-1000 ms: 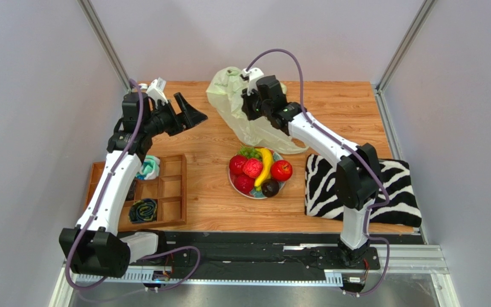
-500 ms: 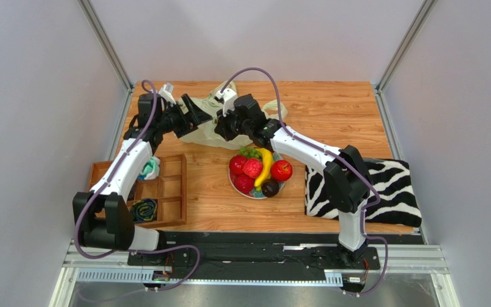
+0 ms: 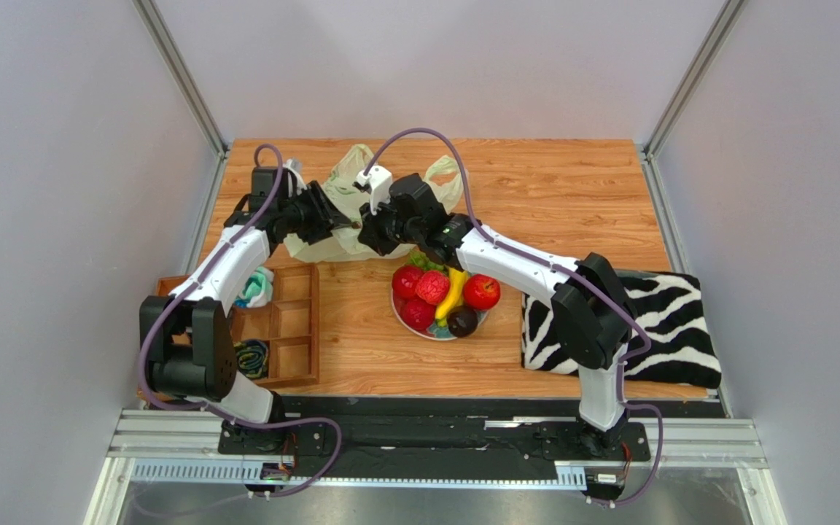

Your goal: Place the fruits into the plastic bag

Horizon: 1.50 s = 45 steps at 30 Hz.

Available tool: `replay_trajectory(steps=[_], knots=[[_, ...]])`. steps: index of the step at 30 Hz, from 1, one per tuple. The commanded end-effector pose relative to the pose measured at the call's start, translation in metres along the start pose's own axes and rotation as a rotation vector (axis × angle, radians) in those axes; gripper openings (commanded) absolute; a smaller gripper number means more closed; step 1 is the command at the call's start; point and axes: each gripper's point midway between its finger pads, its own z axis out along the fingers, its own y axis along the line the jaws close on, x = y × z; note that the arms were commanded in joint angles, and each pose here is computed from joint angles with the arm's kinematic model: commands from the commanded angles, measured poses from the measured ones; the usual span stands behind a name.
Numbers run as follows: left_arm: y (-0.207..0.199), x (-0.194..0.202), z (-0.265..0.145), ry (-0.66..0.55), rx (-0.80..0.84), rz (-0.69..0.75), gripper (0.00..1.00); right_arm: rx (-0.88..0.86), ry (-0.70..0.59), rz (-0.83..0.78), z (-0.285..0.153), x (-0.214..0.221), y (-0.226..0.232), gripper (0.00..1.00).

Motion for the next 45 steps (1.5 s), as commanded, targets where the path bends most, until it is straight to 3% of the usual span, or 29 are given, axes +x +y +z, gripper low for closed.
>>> replay_trajectory(steps=[1,4,5,7,10,14,17,20,28,34,42,45], knots=[[-0.012,-0.013,0.004,-0.020,0.050,0.070,0.34,0.007,-0.070,-0.039,-0.021,-0.030,0.008,0.10],[-0.024,-0.024,-0.001,-0.067,0.100,0.143,0.03,0.115,-0.050,-0.016,-0.036,-0.043,-0.008,0.24],[-0.032,-0.032,-0.009,-0.105,0.117,0.173,0.00,0.156,-0.018,0.000,-0.043,-0.040,-0.017,0.30],[-0.041,-0.045,-0.018,-0.163,0.129,0.236,0.00,0.172,-0.063,0.017,-0.062,-0.067,-0.020,0.46],[-0.066,-0.063,-0.040,-0.258,0.200,0.324,0.00,0.184,-0.150,0.032,-0.098,-0.105,-0.024,0.63],[-0.112,-0.082,-0.084,-0.404,0.340,0.483,0.00,0.277,-0.279,0.070,-0.150,-0.152,-0.044,0.76],[-0.142,-0.078,-0.117,-0.458,0.462,0.608,0.00,0.350,-0.345,0.168,-0.185,-0.172,-0.073,0.78],[-0.167,-0.066,-0.149,-0.463,0.584,0.685,0.00,0.297,-0.380,0.285,-0.208,-0.182,-0.095,0.78],[-0.215,-0.018,-0.221,-0.314,0.900,0.833,0.00,0.157,-0.362,0.455,-0.243,-0.177,-0.139,0.78],[-0.209,0.019,-0.236,-0.120,0.999,0.812,0.00,0.067,-0.277,0.608,-0.239,-0.143,-0.158,0.79],[-0.206,0.039,-0.250,-0.053,1.042,0.815,0.00,-0.219,-0.178,0.742,-0.199,-0.106,-0.129,0.80],[-0.207,0.040,-0.253,-0.042,1.053,0.814,0.00,-0.252,-0.118,0.744,-0.180,-0.086,-0.116,0.80]])
